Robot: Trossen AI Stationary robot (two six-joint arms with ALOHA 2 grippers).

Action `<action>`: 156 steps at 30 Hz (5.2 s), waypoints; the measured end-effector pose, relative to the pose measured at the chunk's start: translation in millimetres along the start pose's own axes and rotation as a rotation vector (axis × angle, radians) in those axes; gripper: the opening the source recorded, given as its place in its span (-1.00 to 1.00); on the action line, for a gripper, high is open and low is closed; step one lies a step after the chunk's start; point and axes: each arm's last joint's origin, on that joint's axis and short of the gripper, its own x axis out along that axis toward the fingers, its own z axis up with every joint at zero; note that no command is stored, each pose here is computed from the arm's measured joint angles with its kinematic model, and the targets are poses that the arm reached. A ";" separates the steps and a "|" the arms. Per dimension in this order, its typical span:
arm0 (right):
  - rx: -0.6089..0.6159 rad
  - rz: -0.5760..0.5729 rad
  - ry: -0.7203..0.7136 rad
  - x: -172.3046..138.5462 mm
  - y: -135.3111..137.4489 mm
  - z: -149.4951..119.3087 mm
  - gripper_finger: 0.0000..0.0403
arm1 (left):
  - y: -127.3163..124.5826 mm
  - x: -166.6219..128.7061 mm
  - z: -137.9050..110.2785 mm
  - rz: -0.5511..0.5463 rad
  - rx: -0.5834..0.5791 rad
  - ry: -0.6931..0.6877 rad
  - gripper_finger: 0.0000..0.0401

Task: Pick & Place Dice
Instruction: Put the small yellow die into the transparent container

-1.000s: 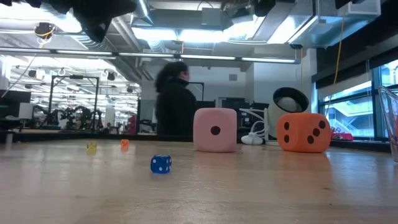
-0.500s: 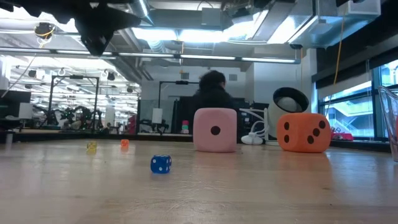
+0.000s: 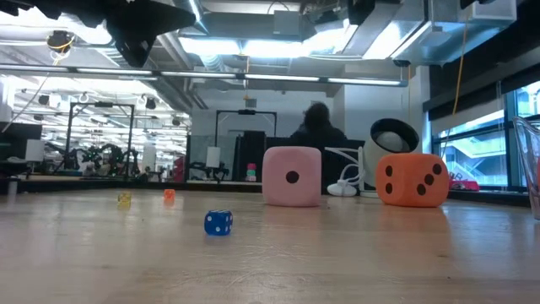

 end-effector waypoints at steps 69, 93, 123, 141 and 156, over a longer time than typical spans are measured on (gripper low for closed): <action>-0.009 0.007 0.001 0.0 0.2 0.0 -0.73 | 46.0 2.6 0.5 0.585 -0.112 0.687 -0.29; -0.011 0.007 0.001 0.0 0.2 0.0 -0.73 | 110.0 7.4 -18.0 0.526 -0.306 0.902 -0.29; -0.008 0.008 0.001 0.0 0.2 0.0 -0.73 | 127.2 11.1 -20.8 0.438 -0.291 0.987 -0.28; -0.003 0.011 0.001 0.0 0.2 0.0 -0.73 | 138.5 27.5 -53.4 0.468 -0.320 1.123 -0.29; -0.008 0.011 -0.002 0.0 0.3 0.2 -0.73 | 138.2 29.4 -53.3 0.466 -0.351 1.103 -0.81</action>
